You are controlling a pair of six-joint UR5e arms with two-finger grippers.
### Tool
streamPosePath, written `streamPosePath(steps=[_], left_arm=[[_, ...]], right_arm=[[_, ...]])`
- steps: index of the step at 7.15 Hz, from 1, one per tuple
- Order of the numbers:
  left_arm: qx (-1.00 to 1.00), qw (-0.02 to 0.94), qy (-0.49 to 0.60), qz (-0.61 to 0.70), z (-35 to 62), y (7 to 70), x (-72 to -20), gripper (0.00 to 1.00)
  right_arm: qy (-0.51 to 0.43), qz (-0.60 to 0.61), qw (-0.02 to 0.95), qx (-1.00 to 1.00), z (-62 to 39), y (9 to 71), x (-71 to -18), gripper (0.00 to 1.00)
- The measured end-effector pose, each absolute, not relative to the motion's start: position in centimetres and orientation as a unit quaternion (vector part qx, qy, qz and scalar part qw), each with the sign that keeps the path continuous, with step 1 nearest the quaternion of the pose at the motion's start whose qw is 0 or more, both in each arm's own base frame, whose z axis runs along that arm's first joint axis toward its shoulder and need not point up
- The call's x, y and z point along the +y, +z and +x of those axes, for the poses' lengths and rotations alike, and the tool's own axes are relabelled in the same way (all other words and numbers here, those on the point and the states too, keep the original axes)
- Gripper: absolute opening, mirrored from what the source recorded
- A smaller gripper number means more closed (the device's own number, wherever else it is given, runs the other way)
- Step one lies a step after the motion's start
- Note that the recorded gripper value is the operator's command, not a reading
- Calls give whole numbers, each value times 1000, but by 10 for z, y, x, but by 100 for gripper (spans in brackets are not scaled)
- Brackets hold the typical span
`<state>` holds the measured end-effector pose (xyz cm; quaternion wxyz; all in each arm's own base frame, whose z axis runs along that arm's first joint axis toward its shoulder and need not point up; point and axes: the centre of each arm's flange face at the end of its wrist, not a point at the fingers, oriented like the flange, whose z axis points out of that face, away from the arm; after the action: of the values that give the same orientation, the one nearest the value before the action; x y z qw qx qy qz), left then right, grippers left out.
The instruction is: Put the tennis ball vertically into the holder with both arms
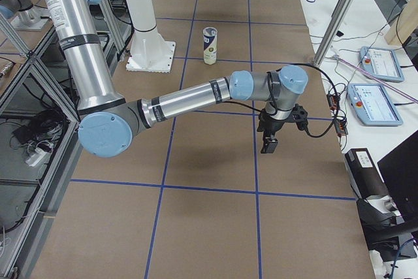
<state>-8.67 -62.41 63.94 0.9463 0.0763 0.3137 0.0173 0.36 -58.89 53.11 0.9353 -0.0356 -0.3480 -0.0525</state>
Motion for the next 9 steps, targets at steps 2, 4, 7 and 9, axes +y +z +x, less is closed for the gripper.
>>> streamPosePath(steps=[2, 4, 7, 9], left_arm=[[325, 945, 17, 24, -82, 651, -613, 100], [358, 933, 22, 21, -76, 650, -604, 100], [390, 918, 37, 56, -70, 629, -559, 100], [393, 916, 45, 71, -68, 617, -516, 100]], right_arm=[[-48, -53, 934, -351, 10, 558, -576, 99], [-55, -55, 933, -352, 30, 580, -560, 99], [-56, -69, 931, -355, 45, 612, -531, 99], [-51, -79, 930, -355, 46, 623, -523, 99]])
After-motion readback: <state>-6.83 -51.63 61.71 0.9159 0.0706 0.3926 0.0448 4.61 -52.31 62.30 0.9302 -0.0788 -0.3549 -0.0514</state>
